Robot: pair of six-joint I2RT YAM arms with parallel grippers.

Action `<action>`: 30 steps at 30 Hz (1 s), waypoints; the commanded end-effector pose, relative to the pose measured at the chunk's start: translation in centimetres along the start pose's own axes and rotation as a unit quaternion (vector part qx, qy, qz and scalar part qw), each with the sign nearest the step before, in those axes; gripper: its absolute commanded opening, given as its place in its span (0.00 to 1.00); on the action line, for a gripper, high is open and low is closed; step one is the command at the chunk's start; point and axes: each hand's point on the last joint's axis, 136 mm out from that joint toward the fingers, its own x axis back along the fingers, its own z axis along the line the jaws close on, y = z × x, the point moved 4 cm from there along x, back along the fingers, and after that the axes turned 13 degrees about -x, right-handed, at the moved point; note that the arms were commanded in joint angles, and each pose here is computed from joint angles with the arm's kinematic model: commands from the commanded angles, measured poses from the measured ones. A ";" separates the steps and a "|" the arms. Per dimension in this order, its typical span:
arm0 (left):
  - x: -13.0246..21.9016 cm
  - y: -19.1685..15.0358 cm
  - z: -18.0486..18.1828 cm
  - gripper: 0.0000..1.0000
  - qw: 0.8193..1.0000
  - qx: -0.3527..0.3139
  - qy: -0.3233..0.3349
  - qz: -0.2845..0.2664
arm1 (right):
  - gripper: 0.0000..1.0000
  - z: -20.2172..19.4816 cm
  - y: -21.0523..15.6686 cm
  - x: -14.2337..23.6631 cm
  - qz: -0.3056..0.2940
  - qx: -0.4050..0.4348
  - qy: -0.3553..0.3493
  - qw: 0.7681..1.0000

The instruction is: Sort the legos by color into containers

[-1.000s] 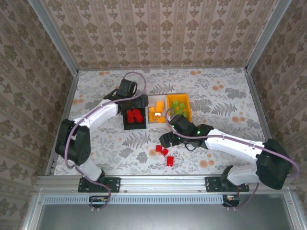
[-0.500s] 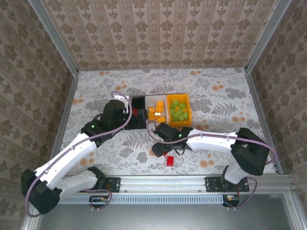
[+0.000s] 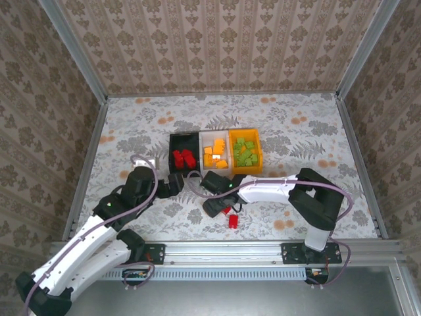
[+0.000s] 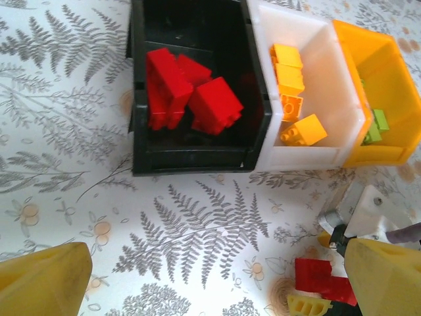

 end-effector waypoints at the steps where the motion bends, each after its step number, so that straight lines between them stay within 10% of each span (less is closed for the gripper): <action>1: 0.5 -0.7 1.2 1.00 1.000 0.017 0.022 0.006 | 0.77 0.6 -0.6 -0.3 0.020 0.023 -0.009 0.999; 16: 0.0 -1.0 1.8 1.00 0.999 0.029 0.018 0.017 | 0.38 1.0 0.1 0.2 -0.007 0.029 -0.015 0.999; 30: 0.0 -2.2 2.2 1.00 0.999 0.038 0.018 0.020 | 0.33 3.4 10.8 7.9 -0.157 -0.026 0.087 0.984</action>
